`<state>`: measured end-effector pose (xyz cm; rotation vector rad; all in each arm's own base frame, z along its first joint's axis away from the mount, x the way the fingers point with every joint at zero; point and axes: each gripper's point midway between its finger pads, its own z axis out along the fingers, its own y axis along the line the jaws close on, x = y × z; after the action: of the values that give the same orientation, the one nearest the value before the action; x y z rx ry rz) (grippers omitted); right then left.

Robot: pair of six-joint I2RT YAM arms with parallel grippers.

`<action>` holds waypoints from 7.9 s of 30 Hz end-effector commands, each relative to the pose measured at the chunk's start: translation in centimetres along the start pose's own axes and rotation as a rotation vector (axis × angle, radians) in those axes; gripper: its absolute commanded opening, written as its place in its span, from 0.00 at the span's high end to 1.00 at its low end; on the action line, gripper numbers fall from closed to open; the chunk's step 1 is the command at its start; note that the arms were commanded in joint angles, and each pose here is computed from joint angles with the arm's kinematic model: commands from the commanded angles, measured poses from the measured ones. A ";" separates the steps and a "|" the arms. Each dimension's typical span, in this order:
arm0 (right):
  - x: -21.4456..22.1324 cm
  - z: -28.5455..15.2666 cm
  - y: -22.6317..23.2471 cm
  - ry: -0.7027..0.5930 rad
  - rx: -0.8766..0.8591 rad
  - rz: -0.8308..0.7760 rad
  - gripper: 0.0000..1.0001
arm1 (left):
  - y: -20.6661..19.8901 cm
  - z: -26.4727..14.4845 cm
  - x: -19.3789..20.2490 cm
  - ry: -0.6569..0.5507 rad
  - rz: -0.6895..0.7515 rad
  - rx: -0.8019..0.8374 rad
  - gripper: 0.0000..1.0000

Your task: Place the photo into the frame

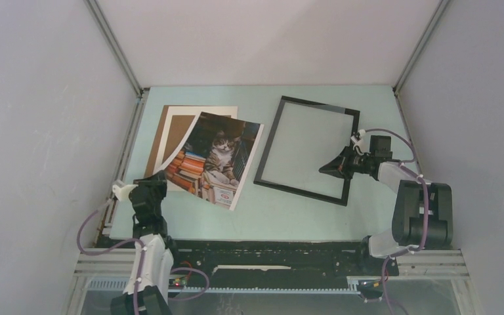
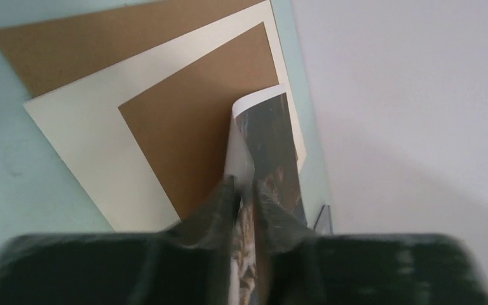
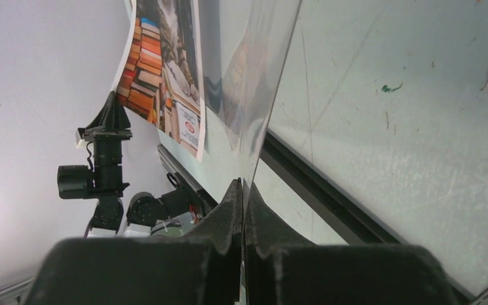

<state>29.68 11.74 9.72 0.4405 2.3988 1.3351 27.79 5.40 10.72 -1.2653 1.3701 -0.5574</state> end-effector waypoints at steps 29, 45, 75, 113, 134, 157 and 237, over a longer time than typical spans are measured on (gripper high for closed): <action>-1.7 0.1 -4.5 -0.073 0.103 -0.023 1.00 | -21.8 -1.8 22.2 0.712 0.738 0.514 0.16; -1.6 -1.3 -5.5 -0.033 0.157 0.023 1.00 | -17.9 0.2 37.0 1.030 0.782 0.609 0.27; -0.6 -1.2 -4.8 0.025 0.169 0.037 1.00 | -16.0 2.3 37.6 1.025 0.812 0.477 0.28; -5.5 0.9 -6.1 -0.116 0.140 0.068 0.95 | -15.4 2.8 37.7 1.057 0.766 0.447 0.28; -5.8 0.0 -5.1 -0.020 0.076 0.070 1.00 | -15.3 2.9 38.0 1.069 0.766 0.443 0.28; -5.8 1.0 -5.4 -0.037 0.156 0.037 0.84 | -15.3 2.8 38.1 1.078 0.765 0.443 0.28; -1.1 -3.8 -3.3 -0.262 0.638 -0.259 0.19 | -18.8 -0.3 34.3 0.960 0.743 0.611 0.18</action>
<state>27.42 6.33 7.24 0.4887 2.5689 0.3261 41.59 -31.12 6.56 0.0260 2.2822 -0.9464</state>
